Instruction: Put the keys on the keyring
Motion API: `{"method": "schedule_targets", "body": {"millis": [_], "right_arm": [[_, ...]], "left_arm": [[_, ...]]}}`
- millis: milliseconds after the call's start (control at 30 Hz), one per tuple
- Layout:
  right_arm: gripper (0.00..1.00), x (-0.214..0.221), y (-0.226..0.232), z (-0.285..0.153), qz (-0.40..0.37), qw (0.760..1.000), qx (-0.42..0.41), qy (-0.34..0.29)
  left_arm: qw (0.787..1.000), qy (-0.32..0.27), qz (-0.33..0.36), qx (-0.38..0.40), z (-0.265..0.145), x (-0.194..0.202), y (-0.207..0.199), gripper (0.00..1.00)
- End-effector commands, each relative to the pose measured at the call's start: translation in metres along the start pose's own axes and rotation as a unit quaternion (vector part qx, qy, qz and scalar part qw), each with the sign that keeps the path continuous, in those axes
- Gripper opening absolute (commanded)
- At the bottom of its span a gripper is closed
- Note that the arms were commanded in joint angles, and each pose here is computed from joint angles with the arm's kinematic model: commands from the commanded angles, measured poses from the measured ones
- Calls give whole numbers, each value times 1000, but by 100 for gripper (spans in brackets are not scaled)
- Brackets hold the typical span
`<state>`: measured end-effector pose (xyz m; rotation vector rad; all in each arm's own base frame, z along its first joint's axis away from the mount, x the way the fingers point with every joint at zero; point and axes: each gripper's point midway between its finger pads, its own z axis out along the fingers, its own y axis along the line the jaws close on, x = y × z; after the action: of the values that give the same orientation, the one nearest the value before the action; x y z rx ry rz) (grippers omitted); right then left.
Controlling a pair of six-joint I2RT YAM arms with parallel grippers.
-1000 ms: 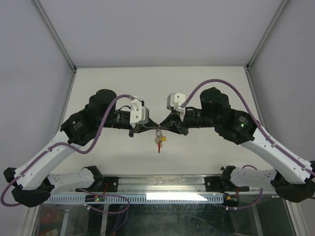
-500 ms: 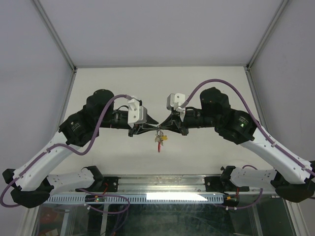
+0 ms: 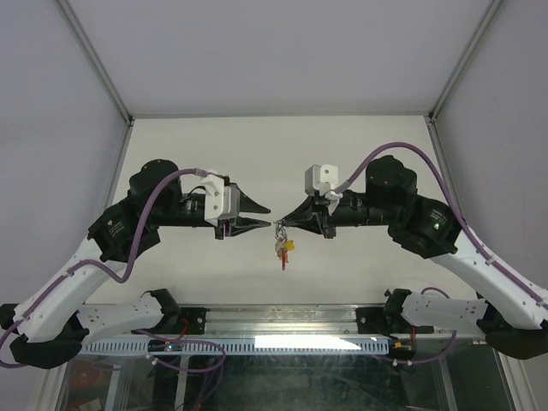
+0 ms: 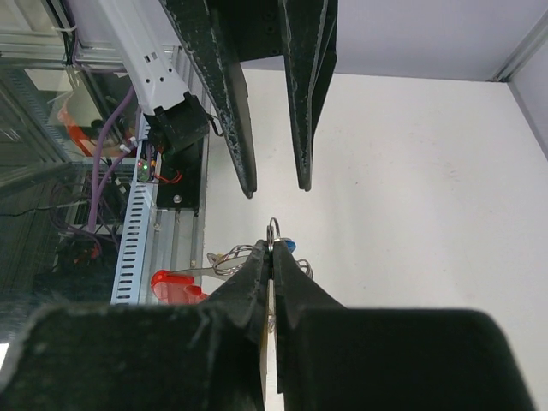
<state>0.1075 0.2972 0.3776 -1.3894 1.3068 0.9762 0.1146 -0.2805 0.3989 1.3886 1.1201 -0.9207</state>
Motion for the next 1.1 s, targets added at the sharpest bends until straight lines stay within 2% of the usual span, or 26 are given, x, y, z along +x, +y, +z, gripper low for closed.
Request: {"method": "schedule_targets", "body": {"millis": [0, 467, 567, 667, 833, 967, 1067], "right_arm": [[0, -38, 2, -9, -29, 997, 2, -70], [0, -45, 3, -12, -34, 996, 4, -87], [0, -47, 3, -12, -35, 995, 3, -91], [0, -48, 4, -12, -34, 995, 2, -96], [0, -49, 4, -12, -34, 994, 2, -99], [0, -51, 4, -13, -34, 994, 4, -102], [0, -52, 4, -13, -34, 994, 4, -105]], "left_arm": [[999, -30, 10, 19, 1, -18, -6, 26], [999, -34, 4, 39, 8, -15, -10, 29], [999, -32, 3, 38, 8, -14, -9, 22], [999, -30, 3, 36, 9, -13, -8, 22], [999, -29, 3, 35, 9, -12, -7, 14], [999, -28, 2, 35, 10, -11, -7, 13], [999, -28, 3, 35, 9, -11, -7, 7]]}}
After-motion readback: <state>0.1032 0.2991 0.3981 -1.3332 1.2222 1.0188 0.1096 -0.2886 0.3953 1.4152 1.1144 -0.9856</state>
